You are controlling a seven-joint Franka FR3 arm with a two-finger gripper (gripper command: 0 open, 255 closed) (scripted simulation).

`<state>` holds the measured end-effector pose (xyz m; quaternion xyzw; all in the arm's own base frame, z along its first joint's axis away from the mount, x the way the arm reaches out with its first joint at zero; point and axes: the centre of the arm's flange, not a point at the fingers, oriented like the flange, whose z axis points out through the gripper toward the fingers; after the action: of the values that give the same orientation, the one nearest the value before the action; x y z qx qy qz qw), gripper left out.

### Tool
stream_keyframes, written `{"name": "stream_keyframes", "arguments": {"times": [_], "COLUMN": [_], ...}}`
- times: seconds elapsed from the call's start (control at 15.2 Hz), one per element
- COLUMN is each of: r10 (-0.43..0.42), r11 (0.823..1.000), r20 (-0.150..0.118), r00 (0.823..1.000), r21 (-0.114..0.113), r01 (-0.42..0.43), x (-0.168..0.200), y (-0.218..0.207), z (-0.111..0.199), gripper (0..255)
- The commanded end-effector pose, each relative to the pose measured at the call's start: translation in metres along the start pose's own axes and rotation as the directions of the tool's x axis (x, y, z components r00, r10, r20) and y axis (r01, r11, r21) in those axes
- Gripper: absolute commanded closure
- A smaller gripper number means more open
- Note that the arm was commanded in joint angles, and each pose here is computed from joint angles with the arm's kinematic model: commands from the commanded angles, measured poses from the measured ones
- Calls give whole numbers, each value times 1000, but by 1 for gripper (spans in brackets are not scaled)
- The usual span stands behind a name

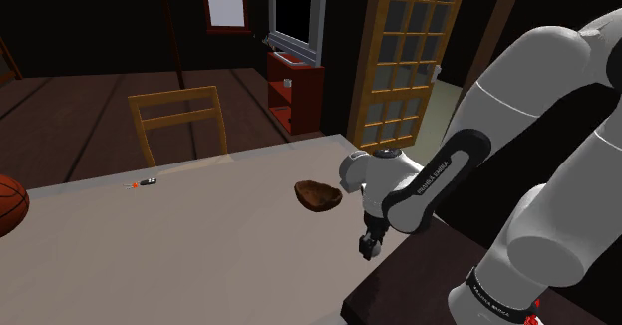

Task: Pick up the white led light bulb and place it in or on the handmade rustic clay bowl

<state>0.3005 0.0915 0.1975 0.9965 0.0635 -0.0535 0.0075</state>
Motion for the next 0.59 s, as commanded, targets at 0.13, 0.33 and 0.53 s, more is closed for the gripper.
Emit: {"name": "stream_keyframes", "arguments": {"times": [0.13, 0.33, 0.53], "r10": [0, 0, 0], "r11": [1000, 1000, 1000], "r20": [1, 1, 1], "r00": [1000, 1000, 1000], "r21": [1, 1, 1], "r01": [0, 0, 0], "x": [-2, -4, -6], "y": [1, 1, 1], "z": [-21, -36, -52], "gripper": [255, 255, 255]}}
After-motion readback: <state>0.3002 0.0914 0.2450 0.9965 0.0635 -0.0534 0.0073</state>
